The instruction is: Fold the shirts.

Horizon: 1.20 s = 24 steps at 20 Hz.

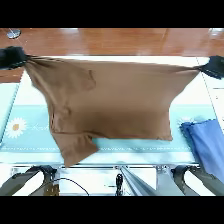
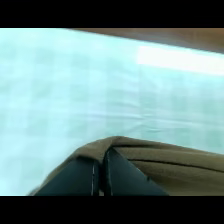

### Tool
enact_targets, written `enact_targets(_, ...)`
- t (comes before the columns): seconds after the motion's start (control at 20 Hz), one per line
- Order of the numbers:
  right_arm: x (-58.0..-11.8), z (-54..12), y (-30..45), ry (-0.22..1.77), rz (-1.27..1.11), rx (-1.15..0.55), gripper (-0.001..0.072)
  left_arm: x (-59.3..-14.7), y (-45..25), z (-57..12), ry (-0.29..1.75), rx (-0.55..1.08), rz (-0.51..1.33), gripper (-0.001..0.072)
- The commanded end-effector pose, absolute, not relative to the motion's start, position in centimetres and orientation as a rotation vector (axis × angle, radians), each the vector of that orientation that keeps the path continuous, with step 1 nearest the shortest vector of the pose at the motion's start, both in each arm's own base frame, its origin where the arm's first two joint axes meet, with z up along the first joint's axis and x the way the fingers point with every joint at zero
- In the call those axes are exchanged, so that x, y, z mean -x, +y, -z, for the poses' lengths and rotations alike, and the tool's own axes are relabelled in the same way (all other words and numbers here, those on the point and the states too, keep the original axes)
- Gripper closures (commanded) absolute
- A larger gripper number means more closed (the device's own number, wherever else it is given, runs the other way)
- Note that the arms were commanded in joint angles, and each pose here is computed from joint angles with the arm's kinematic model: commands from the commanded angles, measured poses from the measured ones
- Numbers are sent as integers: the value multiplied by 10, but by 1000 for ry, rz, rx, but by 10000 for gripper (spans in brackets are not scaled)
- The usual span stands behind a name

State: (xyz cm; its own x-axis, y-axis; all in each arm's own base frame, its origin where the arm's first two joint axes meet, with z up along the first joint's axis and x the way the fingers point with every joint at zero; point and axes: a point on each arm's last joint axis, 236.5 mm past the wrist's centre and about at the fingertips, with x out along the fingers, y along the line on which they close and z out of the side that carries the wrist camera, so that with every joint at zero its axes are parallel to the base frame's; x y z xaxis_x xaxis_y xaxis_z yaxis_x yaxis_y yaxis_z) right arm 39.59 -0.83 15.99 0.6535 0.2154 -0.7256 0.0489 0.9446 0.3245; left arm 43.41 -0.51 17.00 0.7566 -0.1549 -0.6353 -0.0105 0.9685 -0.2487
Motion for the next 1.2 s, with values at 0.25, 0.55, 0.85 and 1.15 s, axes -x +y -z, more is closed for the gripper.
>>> enact_targets(0.25,-534,-45,-18,901,-80,-631,689,-542,-16,-46,873,417,32,688)
enact_targets(0.55,-535,6,-7,1032,-102,-671,689,-516,-32,16,1107,477,53,688)
enact_targets(0.85,-486,8,-17,1221,-183,-577,688,-469,-31,20,1303,347,185,688)
enact_targets(1.15,-429,71,2,1450,-158,-535,503,-405,-40,74,1554,358,215,612)
